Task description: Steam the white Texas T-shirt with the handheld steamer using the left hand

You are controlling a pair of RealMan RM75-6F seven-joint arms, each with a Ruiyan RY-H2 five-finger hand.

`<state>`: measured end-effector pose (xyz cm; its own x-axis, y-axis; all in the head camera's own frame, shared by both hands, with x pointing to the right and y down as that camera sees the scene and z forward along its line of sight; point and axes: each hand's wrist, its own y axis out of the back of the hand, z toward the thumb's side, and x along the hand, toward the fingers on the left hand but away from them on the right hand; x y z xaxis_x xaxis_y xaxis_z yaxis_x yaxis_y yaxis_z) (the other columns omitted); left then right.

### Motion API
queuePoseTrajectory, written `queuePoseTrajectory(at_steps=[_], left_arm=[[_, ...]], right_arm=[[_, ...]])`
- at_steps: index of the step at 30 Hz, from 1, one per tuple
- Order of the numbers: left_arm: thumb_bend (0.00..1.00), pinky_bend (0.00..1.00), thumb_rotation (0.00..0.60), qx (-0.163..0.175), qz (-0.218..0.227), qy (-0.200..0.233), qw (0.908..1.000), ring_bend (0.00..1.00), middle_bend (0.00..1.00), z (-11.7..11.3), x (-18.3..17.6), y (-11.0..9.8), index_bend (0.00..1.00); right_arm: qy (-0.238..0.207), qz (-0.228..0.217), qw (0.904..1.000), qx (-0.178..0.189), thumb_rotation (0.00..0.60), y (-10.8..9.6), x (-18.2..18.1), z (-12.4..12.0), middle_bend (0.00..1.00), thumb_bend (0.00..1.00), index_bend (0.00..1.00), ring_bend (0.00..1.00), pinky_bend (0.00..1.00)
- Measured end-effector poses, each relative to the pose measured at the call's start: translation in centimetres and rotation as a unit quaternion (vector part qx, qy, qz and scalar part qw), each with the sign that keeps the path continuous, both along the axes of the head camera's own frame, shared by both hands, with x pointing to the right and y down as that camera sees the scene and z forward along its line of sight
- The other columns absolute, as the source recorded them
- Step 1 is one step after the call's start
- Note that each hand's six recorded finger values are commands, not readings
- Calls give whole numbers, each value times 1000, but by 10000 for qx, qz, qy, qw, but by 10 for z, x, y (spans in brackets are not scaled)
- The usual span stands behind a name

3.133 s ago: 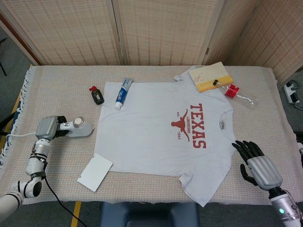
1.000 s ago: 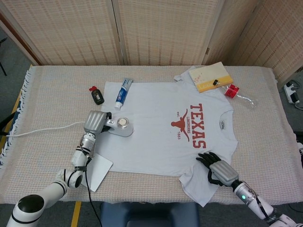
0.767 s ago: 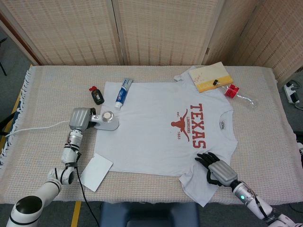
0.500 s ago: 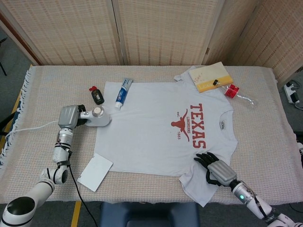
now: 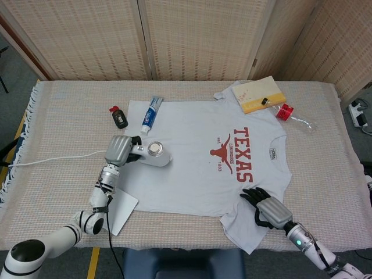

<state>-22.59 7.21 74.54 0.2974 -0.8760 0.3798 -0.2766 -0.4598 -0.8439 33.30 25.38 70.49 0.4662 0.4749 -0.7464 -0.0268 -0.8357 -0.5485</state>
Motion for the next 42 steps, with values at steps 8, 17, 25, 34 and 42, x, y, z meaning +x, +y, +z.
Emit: queuePoseTrajectory(at_steps=[8,17,25,34,42], left_arm=[[450,732,600,-29,683,-150,9976,903,1000,10,61,26,933],[450,731,600,35,878,-460,9951,903,1000,17,56,38,933],[451,732,600,174,801,-822,9932,903,1000,16,6,35,933],[450,731,600,200,460,-1176,9918,901,1000,12,-62,34,932],[450,731,600,340,99,-1435,9890,900,1000,-3,-118,25,930]], right_arm=[[23,34,10000,-10,295,0,2,1,0,1000,0,0,0],[29,30,10000,-36,305,0,3,3,0,1000,0,0,0],[17,1,10000,-37,305,1,1,4,0,1000,0,0,0],[2,-59,10000,-22,311,0,-4,3,0,1000,0,0,0],[3,-58,10000,-10,315,-1,-4,1,0,1000,0,0,0]])
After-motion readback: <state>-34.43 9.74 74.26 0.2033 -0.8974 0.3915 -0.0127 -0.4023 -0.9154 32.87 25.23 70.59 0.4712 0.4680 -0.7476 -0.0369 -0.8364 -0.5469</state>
